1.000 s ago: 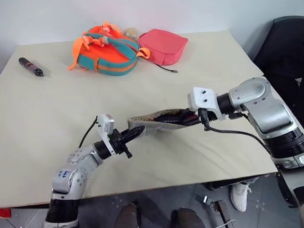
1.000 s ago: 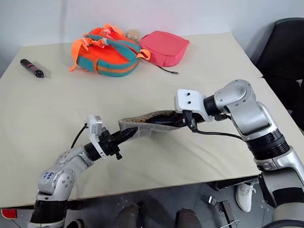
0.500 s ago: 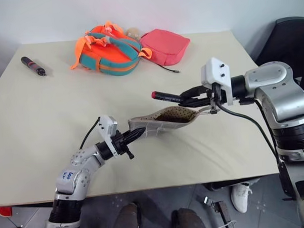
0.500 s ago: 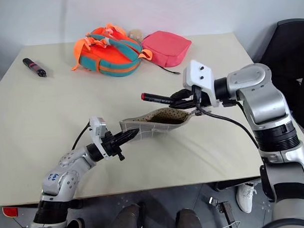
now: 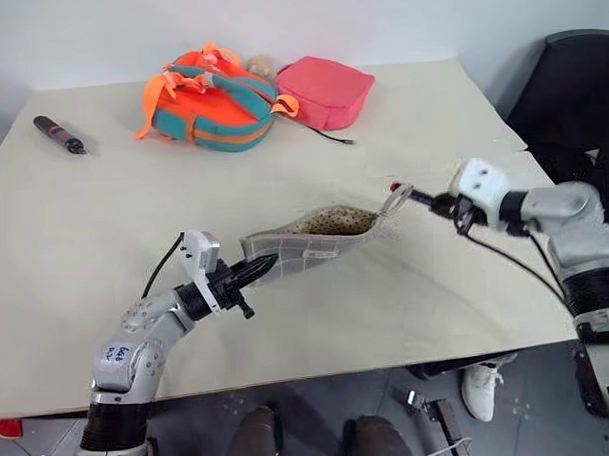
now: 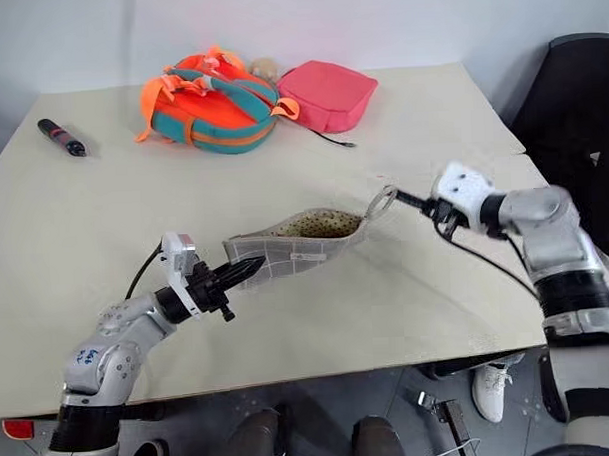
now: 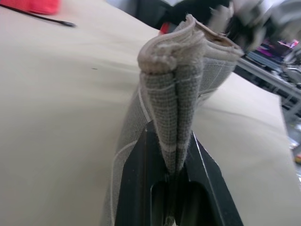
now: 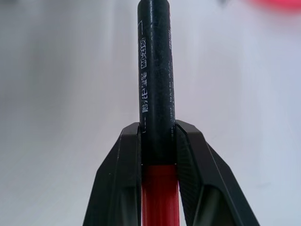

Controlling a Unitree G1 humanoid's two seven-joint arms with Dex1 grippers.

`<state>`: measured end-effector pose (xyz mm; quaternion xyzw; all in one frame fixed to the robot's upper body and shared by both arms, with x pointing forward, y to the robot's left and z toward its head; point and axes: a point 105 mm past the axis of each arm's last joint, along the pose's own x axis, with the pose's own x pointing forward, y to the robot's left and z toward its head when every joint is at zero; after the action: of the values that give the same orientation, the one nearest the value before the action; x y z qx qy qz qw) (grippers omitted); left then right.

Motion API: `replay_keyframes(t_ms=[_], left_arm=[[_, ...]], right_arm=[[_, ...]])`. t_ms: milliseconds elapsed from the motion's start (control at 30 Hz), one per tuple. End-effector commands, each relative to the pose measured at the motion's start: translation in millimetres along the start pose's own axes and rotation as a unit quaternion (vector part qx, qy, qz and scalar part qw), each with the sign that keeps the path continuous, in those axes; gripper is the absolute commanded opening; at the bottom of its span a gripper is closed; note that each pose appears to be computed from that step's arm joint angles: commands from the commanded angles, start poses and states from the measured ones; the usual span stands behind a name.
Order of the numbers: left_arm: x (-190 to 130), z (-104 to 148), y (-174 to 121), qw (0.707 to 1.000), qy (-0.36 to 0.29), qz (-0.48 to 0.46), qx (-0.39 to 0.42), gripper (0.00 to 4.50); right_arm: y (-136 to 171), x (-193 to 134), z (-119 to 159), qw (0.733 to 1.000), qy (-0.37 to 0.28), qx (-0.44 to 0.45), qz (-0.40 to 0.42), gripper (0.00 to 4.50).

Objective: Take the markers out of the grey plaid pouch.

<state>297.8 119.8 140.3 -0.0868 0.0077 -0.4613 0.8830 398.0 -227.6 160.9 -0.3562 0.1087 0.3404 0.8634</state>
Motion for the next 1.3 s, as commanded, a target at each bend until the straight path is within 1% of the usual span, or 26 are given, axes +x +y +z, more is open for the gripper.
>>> replay_keyframes(t_ms=[33,133,200,233,300,333,467,533,600,700,767,800,833,867,900,933,967,1000,1067,1167,1300], left_arm=[[1,8,-7,1.000,-0.011,-0.012,0.010,0.00],[1,8,-8,1.000,-0.011,-0.013,0.009,0.00],[2,8,-8,1.000,-0.012,-0.013,0.007,0.00],[2,8,-9,1.000,-0.012,-0.014,0.007,0.00],[2,8,-9,1.000,-0.012,-0.014,0.008,0.00],[2,8,-10,1.000,-0.012,-0.015,0.007,0.00],[3,7,-11,1.000,-0.011,-0.017,0.006,0.00],[3,7,-11,1.000,-0.012,-0.018,0.005,0.00],[4,7,-12,1.000,-0.011,-0.020,0.006,0.00],[8,8,-12,1.000,-0.013,-0.024,0.007,0.00],[10,9,-12,1.000,-0.015,-0.025,0.006,0.00],[11,10,-11,1.000,-0.015,-0.026,0.008,0.00],[12,10,-11,1.000,-0.015,-0.026,0.009,0.00],[12,11,-11,0.999,-0.015,-0.027,0.009,0.00],[13,11,-11,0.999,-0.015,-0.027,0.010,0.00],[13,11,-11,0.999,-0.015,-0.028,0.009,0.00],[13,10,-11,0.999,-0.015,-0.028,0.009,0.00],[13,10,-11,0.999,-0.014,-0.029,0.008,0.00],[12,10,-11,0.999,-0.017,-0.027,0.006,0.00],[12,12,-12,0.999,-0.018,-0.027,0.007,0.00],[13,11,-14,0.999,-0.020,-0.028,0.004,0.00]], right_arm=[[-7,-1,21,0.998,-0.058,0.031,-0.019,0.62],[11,8,11,0.998,-0.048,0.037,0.003,0.62],[13,9,10,0.998,-0.048,0.045,0.001,1.32],[14,8,10,0.998,-0.047,0.049,0.004,1.52],[14,8,10,0.998,-0.043,0.041,0.007,2.17],[7,5,15,0.998,-0.046,0.031,-0.006,2.47],[-24,-10,34,0.996,-0.063,0.005,-0.057,2.47],[-40,-22,56,0.994,-0.087,-0.012,-0.069,2.47],[-50,-33,90,0.989,-0.119,-0.047,-0.069,2.47],[-53,-38,122,0.983,-0.148,-0.080,-0.068,2.47],[-51,-39,140,0.979,-0.176,-0.080,-0.061,2.47],[-43,-38,151,0.977,-0.197,-0.077,-0.042,2.47],[-28,-37,166,0.971,-0.223,-0.085,-0.009,2.10],[-12,-36,179,0.965,-0.248,-0.087,0.023,1.89],[6,-35,188,0.958,-0.265,-0.090,0.060,1.63],[25,-34,194,0.953,-0.273,-0.098,0.094,1.26],[43,-32,196,0.948,-0.276,-0.103,0.122,0.94],[54,-31,197,0.945,-0.277,-0.107,0.139,0.94],[76,-23,188,0.945,-0.254,-0.125,0.166,0.94],[79,-14,166,0.951,-0.203,-0.166,0.163,0.94],[77,-12,150,0.952,-0.167,-0.180,0.180,0.94]])
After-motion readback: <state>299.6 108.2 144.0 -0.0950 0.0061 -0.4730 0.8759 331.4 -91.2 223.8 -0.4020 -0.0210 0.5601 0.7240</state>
